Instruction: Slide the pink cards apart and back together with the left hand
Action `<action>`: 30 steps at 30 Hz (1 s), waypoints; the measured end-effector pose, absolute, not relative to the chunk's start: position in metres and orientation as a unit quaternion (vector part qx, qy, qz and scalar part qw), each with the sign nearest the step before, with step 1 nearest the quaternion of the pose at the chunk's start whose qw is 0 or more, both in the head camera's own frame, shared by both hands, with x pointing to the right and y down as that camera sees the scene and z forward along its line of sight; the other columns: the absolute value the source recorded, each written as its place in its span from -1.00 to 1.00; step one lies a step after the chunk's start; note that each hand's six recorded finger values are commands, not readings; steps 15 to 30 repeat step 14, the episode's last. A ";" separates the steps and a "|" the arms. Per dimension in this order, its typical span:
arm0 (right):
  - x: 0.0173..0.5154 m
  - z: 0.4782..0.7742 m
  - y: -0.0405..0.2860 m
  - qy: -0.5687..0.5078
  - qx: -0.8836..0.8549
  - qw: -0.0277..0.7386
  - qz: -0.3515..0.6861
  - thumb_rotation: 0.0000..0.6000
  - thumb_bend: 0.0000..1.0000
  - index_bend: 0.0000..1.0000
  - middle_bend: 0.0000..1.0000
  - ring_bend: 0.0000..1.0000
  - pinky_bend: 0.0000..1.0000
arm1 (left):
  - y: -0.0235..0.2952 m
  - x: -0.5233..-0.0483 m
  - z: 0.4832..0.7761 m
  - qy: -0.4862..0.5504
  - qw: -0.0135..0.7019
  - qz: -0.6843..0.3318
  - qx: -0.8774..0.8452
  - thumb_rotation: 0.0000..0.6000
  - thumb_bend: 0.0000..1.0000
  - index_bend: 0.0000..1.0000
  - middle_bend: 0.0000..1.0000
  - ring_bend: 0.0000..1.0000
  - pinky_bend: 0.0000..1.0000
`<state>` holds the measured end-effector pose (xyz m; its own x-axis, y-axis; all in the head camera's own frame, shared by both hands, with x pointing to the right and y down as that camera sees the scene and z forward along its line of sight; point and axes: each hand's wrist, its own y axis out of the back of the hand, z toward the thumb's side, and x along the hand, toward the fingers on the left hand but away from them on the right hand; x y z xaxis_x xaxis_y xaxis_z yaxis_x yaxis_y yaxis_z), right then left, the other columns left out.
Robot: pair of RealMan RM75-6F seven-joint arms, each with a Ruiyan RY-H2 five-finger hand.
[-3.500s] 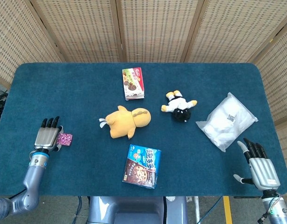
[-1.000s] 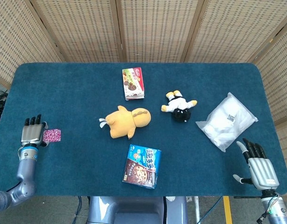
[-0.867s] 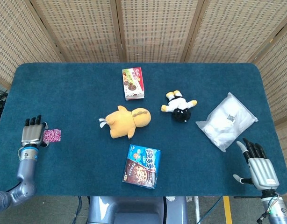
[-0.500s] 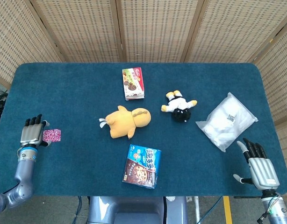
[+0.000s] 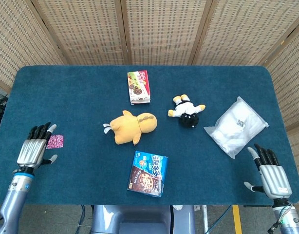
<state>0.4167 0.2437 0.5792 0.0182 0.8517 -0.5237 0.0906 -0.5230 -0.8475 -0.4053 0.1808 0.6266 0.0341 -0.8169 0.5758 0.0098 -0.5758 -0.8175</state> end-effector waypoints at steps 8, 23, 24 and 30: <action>0.416 0.573 0.243 -0.373 -0.635 0.330 0.590 1.00 -1.00 -1.00 -1.00 -1.00 -1.00 | 0.234 -0.408 0.600 0.310 0.358 -0.603 -0.642 1.00 -0.50 -1.00 -1.00 -1.00 -1.00; 0.414 0.572 0.244 -0.372 -0.635 0.333 0.590 1.00 -1.00 -1.00 -1.00 -1.00 -1.00 | 0.239 -0.412 0.588 0.320 0.368 -0.591 -0.642 1.00 -0.50 -1.00 -1.00 -1.00 -1.00; 0.414 0.572 0.244 -0.372 -0.635 0.333 0.590 1.00 -1.00 -1.00 -1.00 -1.00 -1.00 | 0.239 -0.412 0.588 0.320 0.368 -0.591 -0.642 1.00 -0.50 -1.00 -1.00 -1.00 -1.00; 0.414 0.572 0.244 -0.372 -0.635 0.333 0.590 1.00 -1.00 -1.00 -1.00 -1.00 -1.00 | 0.239 -0.412 0.588 0.320 0.368 -0.591 -0.642 1.00 -0.50 -1.00 -1.00 -1.00 -1.00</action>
